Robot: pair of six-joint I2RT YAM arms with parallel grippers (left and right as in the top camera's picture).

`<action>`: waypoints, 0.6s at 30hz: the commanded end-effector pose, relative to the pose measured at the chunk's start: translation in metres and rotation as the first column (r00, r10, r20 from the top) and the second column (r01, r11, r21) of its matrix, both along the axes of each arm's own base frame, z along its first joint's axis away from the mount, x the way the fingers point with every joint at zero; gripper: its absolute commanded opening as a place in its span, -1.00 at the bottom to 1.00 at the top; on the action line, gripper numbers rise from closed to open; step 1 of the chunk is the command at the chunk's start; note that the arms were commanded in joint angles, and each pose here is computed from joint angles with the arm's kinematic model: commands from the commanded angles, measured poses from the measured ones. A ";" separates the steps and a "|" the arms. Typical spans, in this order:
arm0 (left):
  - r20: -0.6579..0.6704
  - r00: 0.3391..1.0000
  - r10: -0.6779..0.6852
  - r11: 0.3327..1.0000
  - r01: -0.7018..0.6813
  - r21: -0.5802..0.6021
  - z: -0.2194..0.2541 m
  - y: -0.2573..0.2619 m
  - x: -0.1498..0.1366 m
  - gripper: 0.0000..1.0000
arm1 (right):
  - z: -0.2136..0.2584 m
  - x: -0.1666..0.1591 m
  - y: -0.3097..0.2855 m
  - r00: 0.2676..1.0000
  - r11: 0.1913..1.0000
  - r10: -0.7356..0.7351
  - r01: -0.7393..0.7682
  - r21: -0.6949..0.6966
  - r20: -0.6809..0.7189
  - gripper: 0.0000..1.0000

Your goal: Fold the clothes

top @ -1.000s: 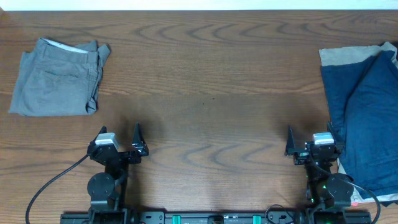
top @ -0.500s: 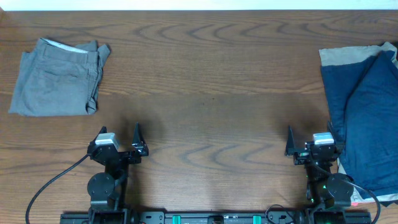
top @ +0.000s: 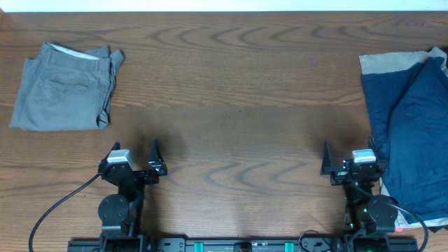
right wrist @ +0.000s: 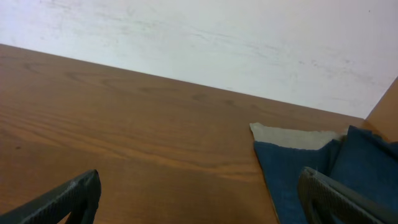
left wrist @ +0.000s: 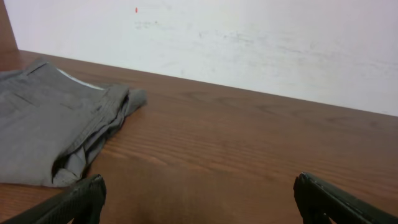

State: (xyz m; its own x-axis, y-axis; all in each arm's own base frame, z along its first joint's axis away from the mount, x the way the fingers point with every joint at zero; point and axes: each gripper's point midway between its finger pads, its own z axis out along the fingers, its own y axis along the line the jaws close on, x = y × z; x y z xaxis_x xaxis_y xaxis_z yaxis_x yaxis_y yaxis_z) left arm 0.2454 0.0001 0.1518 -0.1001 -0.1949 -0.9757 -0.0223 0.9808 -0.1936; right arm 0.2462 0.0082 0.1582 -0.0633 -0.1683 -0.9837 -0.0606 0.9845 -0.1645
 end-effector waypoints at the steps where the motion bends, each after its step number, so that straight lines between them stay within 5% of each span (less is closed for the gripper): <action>1: -0.049 0.999 0.012 1.000 -0.011 0.018 -0.014 0.003 -0.001 0.96 | -0.001 0.000 0.001 1.000 1.000 0.008 -0.008 0.012 0.001 0.98; 7: -0.048 0.999 0.015 1.000 -0.016 -0.018 -0.014 0.003 -0.001 0.96 | 0.005 0.000 0.002 1.000 0.988 0.002 -0.004 0.155 0.017 0.98; 18: -0.018 1.000 -0.012 0.997 0.010 -0.077 0.008 -0.003 -0.002 0.96 | 0.018 0.001 -0.007 0.999 0.986 -0.048 0.044 0.163 0.017 0.99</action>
State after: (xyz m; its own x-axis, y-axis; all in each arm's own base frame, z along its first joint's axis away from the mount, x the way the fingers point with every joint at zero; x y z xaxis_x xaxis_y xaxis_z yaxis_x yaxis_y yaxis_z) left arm 0.2441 -0.0005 0.1538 -0.1103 -0.2517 -0.9615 -0.0272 0.9678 -0.2503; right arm 0.2472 0.0067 0.1621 -0.0612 -0.0274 -0.9978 -0.0424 0.9988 -0.0248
